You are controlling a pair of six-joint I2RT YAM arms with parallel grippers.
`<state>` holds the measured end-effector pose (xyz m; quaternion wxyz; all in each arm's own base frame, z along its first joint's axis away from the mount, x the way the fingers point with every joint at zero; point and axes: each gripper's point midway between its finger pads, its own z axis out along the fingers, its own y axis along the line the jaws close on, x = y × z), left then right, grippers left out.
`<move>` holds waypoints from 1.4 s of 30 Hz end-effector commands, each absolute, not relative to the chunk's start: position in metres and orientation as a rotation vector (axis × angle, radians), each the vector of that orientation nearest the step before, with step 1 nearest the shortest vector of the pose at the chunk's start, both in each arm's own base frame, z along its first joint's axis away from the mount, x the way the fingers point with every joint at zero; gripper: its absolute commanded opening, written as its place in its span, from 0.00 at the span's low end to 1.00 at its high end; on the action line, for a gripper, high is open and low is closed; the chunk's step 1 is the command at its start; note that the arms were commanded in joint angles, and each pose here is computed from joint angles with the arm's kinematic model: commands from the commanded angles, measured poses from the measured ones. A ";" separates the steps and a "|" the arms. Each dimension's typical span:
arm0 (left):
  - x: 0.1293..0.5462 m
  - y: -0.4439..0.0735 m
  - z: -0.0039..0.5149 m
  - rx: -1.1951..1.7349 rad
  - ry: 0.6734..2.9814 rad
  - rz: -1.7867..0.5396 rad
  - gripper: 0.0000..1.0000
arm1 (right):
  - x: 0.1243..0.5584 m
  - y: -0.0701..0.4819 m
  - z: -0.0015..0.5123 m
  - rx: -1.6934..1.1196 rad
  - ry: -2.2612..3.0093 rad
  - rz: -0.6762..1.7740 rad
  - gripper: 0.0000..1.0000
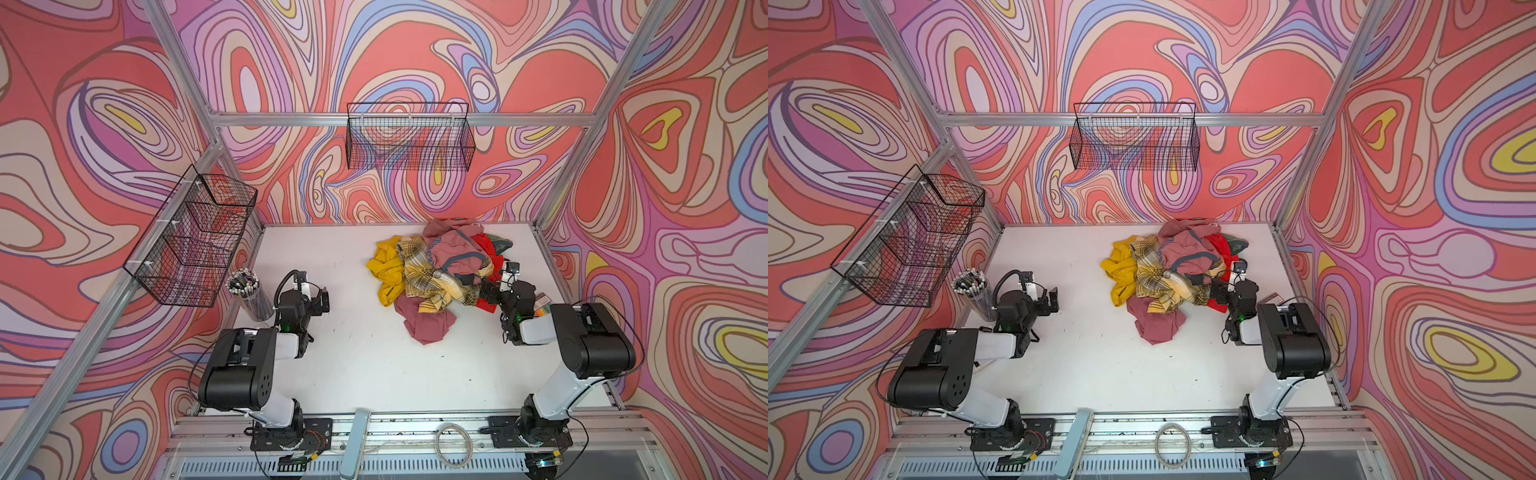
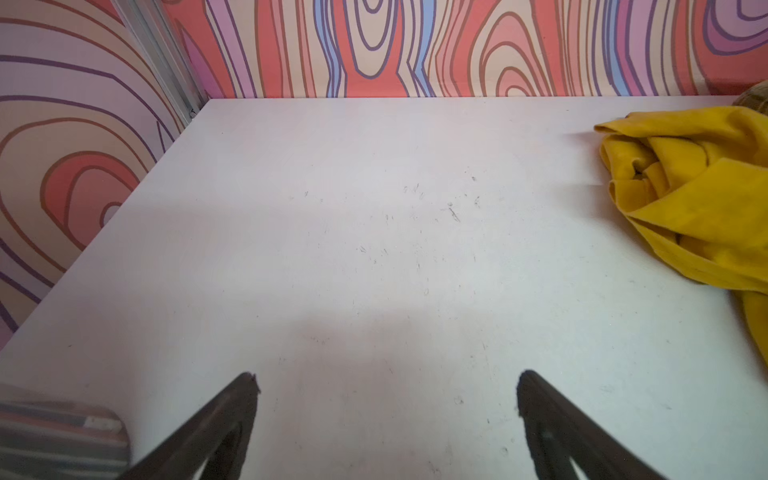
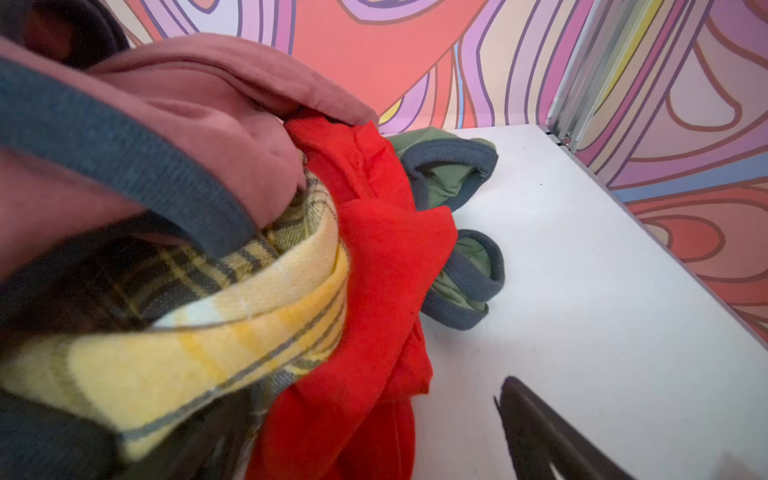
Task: Pick out a specific cloth from the pile
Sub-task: 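Raise both arms from rest toward the clothes pile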
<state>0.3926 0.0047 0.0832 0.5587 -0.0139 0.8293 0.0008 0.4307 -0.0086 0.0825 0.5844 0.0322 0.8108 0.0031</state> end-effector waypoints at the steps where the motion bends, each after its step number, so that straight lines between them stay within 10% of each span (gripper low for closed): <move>1: 0.393 0.003 0.087 -0.021 1.942 -0.006 1.00 | 0.430 -0.008 0.088 0.079 1.877 0.013 0.98; 34: 0.396 0.023 0.107 -0.144 2.023 0.078 1.00 | 0.426 -0.024 0.115 0.189 1.878 -0.034 0.97; 42: 0.392 0.018 0.155 -0.451 2.015 -0.141 1.00 | 0.396 -0.011 0.154 0.442 2.051 0.292 0.96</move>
